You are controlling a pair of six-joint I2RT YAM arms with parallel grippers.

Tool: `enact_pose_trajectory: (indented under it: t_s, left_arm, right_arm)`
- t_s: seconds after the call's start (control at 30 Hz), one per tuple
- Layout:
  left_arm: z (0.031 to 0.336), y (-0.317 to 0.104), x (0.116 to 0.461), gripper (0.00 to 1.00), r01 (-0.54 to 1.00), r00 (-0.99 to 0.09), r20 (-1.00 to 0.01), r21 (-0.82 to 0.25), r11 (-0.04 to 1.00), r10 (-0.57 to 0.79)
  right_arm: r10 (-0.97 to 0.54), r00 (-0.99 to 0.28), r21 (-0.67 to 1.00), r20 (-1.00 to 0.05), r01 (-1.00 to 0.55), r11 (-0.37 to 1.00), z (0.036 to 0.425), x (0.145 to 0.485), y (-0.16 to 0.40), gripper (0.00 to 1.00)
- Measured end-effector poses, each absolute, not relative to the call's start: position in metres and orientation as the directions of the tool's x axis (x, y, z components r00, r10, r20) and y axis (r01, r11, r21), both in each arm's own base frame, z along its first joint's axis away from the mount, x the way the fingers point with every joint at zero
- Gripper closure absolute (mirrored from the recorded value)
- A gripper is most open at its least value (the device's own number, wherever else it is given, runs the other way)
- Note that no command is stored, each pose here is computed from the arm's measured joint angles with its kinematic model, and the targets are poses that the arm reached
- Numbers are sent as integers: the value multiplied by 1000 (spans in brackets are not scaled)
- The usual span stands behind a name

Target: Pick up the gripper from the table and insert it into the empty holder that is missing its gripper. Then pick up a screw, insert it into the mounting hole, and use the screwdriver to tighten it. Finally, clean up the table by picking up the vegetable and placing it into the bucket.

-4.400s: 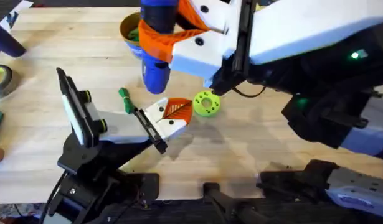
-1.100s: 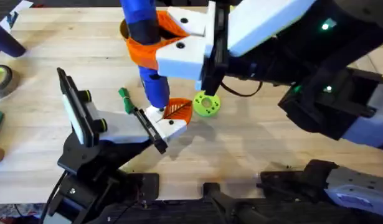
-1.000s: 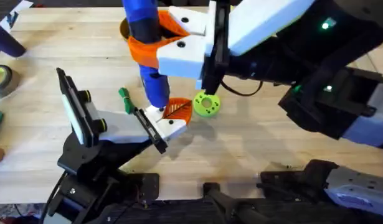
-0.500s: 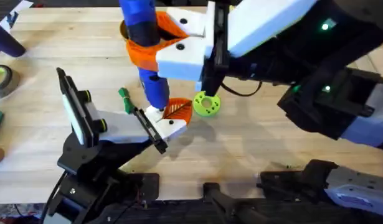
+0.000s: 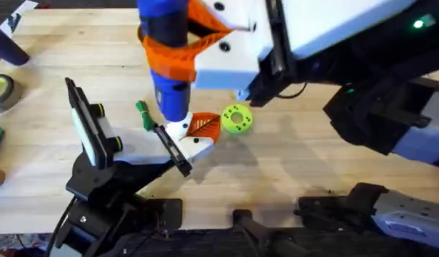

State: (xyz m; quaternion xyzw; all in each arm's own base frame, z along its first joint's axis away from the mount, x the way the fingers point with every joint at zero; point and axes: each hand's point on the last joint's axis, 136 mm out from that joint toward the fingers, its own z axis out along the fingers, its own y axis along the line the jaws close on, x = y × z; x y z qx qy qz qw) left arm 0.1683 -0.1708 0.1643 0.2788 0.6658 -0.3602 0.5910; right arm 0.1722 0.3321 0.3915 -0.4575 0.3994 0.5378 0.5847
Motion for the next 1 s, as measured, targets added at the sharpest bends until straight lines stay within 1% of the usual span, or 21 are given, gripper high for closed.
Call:
enact_pose_trajectory:
  t_s: [0.23,0.37,0.47,0.57,0.7,0.8,0.9,1.0]
  left_arm:
    - [164,-171,168,984,797,-146,-988,-150,585,-54]
    - [164,-171,168,984,797,-146,-988,-150,585,-55]
    - [164,-171,168,984,797,-146,-988,-150,585,-54]
    - [164,-171,168,984,797,-146,-988,-150,585,-55]
    - [164,-171,168,984,797,-146,-988,-150,585,-54]
    - [164,-171,168,984,797,-146,-988,-150,585,-55]
    - [164,-171,168,984,797,-146,-988,-150,585,-55]
    - [164,-171,168,984,797,-146,-988,-150,585,-54]
  right_arm:
    - [275,42,-24,-960,-998,66,404,202,314,954]
    - [217,-5,35,-976,-991,132,388,227,303,954]
    - [137,-37,66,-990,-974,215,363,253,291,954]
    - [25,-70,74,-997,-945,318,329,279,272,954]
    - [-109,-93,35,-990,-895,444,291,307,242,954]
    - [-234,-146,2,-961,-852,524,256,319,219,953]
    - [-407,-164,-90,-898,-839,536,218,317,201,953]
    - [-559,-140,-179,-817,-861,476,186,311,191,953]
